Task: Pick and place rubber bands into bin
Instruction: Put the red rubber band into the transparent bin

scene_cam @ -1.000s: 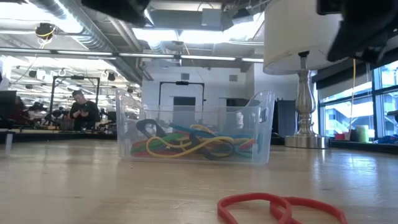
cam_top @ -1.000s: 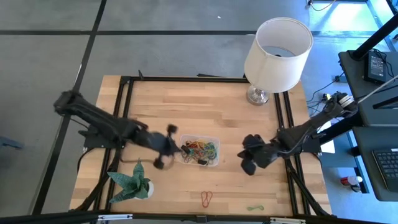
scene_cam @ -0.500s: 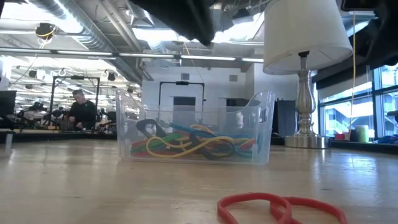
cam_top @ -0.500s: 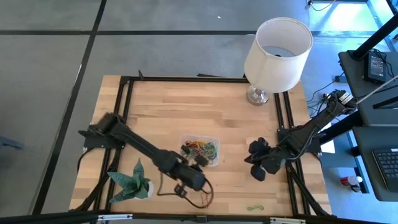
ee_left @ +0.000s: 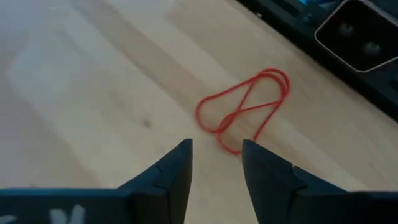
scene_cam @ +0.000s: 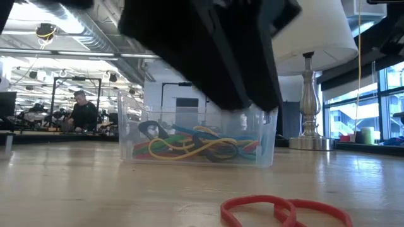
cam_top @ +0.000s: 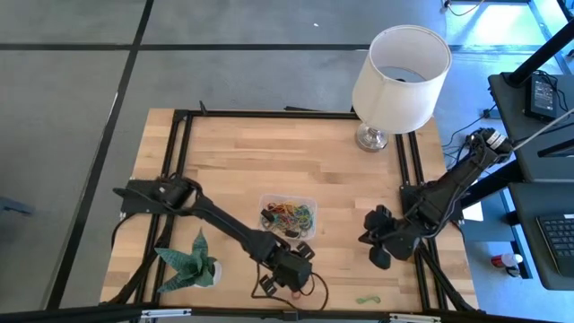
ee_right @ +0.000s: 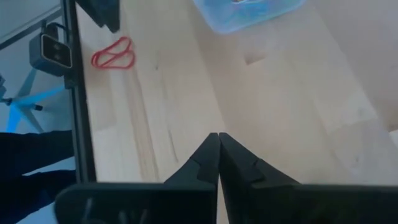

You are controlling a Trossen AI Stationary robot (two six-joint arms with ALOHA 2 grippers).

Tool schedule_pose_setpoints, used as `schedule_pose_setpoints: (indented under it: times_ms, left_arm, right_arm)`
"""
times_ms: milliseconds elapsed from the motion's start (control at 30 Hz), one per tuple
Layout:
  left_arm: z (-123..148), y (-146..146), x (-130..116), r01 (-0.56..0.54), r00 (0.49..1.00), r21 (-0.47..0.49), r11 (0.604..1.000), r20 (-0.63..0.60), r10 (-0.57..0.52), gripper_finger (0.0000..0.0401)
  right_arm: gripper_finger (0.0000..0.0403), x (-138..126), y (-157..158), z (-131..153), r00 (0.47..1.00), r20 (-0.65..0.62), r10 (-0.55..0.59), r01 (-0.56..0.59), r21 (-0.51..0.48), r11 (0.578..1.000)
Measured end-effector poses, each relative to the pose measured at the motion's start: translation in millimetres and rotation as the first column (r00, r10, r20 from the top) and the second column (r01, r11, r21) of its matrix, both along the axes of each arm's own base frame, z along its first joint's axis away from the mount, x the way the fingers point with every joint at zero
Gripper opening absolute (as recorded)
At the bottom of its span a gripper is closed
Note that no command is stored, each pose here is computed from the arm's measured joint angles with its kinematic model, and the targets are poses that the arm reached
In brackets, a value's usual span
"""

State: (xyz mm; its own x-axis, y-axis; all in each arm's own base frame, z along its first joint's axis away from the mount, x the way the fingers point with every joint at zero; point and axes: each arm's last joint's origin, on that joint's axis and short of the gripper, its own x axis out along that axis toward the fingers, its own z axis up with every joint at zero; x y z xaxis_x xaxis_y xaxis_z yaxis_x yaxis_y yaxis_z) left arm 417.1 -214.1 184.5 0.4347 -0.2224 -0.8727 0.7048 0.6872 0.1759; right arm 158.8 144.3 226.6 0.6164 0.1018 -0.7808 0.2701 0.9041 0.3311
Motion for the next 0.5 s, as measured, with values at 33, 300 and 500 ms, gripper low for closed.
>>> schedule_pose_setpoints:
  times_ms: [33,300,500]
  left_arm:
    - [-4.2,-1.0,1.4,0.013,1.0,-0.003,1.0,-0.002,-0.013,0.0134]
    - [-24.4,-5.9,11.5,0.05,0.998,-0.021,0.999,0.031,-0.049,0.0117]
    - [-35.8,-6.3,12.4,0.081,0.997,-0.019,0.997,0.004,-0.081,0.0101]
  right_arm:
    - [0.0011,-0.9,1.1,0.0,1.0,0.0,0.005,-0.005,0.002,1.0]
    - [0.0011,-8.8,8.0,0.2,1.0,0.023,-0.01,0.01,-0.001,1.0]
    - [0.0012,-14.0,13.0,0.5,0.999,0.036,-0.039,0.038,0.026,0.999]
